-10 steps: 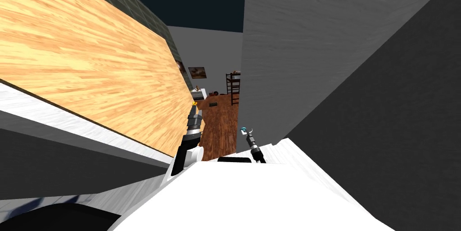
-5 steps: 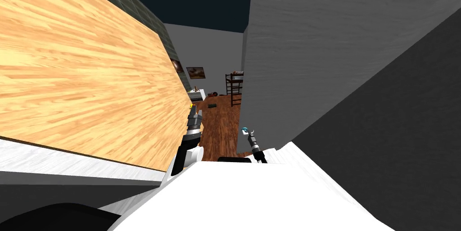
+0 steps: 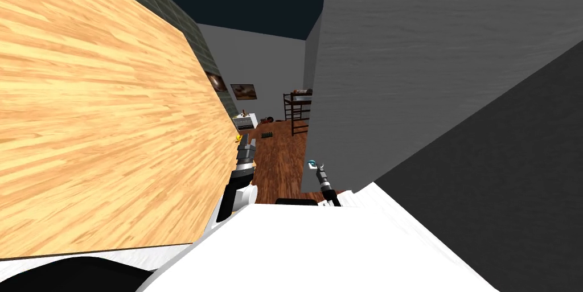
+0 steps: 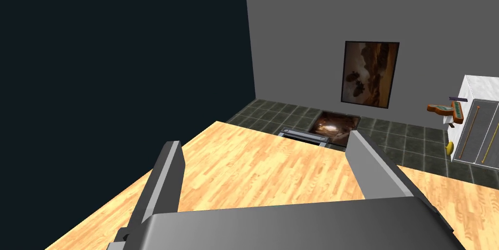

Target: Push the door open

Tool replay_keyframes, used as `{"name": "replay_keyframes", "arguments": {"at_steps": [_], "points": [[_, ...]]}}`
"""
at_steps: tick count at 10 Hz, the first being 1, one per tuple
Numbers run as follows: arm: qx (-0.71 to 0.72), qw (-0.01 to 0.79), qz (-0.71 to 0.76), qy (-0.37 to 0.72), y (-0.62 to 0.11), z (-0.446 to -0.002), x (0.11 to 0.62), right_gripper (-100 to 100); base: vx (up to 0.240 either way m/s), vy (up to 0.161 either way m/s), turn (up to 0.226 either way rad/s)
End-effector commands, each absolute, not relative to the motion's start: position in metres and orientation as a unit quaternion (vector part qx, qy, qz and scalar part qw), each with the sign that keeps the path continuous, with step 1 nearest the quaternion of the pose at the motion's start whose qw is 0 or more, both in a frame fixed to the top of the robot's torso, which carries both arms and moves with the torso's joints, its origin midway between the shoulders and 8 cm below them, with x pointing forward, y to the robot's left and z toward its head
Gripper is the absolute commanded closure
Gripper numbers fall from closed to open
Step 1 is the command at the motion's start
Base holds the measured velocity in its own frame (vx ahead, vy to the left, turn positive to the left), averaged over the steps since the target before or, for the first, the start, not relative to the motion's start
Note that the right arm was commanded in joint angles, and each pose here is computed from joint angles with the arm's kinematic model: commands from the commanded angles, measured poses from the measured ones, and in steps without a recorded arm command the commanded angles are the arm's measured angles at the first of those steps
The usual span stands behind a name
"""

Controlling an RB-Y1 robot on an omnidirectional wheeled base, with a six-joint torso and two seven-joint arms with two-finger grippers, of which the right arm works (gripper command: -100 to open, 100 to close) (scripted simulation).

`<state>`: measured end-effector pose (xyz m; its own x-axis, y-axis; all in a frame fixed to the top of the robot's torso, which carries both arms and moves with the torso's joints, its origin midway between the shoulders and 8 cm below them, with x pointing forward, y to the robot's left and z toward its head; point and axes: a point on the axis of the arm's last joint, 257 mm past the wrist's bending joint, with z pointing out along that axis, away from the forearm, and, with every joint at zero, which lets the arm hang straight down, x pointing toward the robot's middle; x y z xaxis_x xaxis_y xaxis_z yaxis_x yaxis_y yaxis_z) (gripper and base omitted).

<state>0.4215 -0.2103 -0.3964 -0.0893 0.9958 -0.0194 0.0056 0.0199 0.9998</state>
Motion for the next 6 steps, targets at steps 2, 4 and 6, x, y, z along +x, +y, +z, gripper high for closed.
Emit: {"name": "replay_keyframes", "arguments": {"at_steps": [2, 4, 6], "points": [[0.483, 0.501, 0.501, 0.514, -0.237, -0.39, 0.427, 100, 0.157, 0.113, -0.082], [0.49, 0.508, 0.494, 0.507, -0.248, -0.39, 0.429, 100, 0.161, 0.108, -0.062], [0.5, 0.517, 0.485, 0.497, -0.261, -0.39, 0.431, 100, 0.17, 0.128, -0.082]]}}
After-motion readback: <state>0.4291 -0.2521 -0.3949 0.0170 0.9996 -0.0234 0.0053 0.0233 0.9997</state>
